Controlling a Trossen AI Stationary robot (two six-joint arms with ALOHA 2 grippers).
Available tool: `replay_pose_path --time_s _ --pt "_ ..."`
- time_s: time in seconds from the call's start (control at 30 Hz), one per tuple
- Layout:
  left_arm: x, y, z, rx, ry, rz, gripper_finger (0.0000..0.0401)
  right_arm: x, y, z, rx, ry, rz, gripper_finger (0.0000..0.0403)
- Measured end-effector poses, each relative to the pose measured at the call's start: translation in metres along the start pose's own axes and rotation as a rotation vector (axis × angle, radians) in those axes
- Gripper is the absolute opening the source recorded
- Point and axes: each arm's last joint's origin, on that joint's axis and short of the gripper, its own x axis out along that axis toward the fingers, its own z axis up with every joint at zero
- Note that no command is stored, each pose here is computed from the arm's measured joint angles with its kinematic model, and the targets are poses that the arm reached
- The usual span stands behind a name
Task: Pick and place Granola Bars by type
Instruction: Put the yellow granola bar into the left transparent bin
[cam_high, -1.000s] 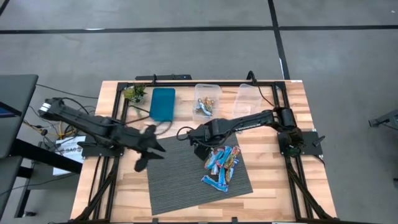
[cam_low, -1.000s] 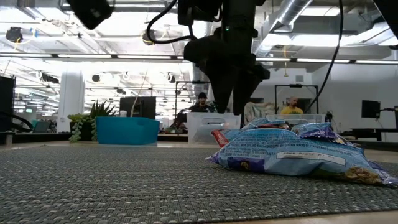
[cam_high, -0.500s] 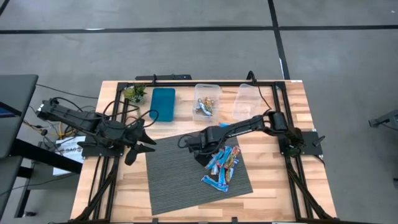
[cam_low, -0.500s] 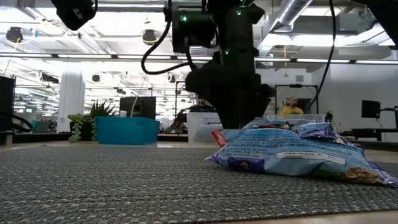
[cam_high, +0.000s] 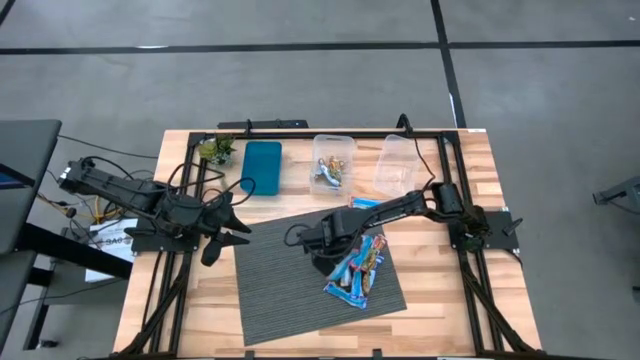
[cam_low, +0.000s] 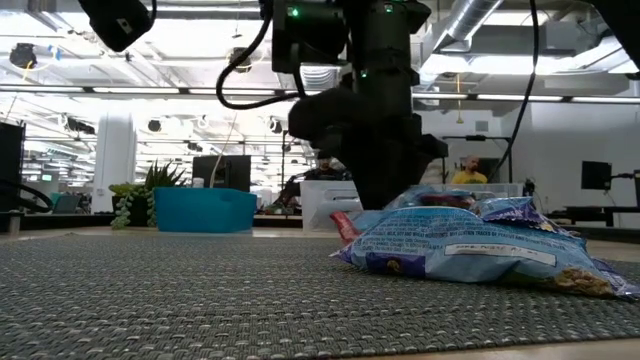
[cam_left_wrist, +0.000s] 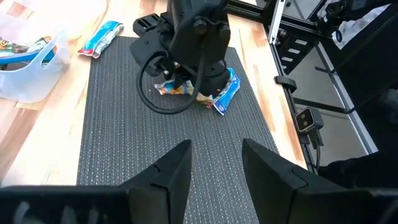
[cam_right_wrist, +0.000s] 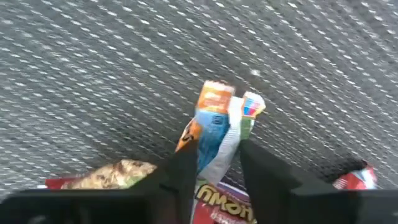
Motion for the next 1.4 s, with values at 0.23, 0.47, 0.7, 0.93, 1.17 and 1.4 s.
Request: replay_pose_path --time_s 0.23,0.47,0.7,0.93,1.17,1.4 --pt "0.000 0.000 0.000 0.000 0.000 0.000 0.0135 0.000 0.003 0.003 -0.004 -0.021 0.037 0.0014" --pt "0.000 0.000 0.000 0.001 0.000 0.000 0.0135 -0.004 0.006 0.010 -0.007 -0.092 0.084 0.0002" --pt "0.000 0.000 0.000 0.000 0.000 0.001 0.0135 -0.005 0.006 0.013 0.014 -0.158 0.057 0.0001" --pt "0.000 0.000 0.000 0.000 -0.005 0.012 0.0135 -0.021 0.012 0.019 0.031 -0.345 -0.032 0.0000" --pt "0.000 0.000 0.000 -0.009 -0.007 0.016 0.0135 -0.046 0.017 0.030 0.036 -0.536 -0.095 0.0000" --pt "0.000 0.001 0.000 -0.020 -0.012 0.024 0.0135 -0.071 0.011 0.042 0.087 -0.660 -0.173 0.0000"
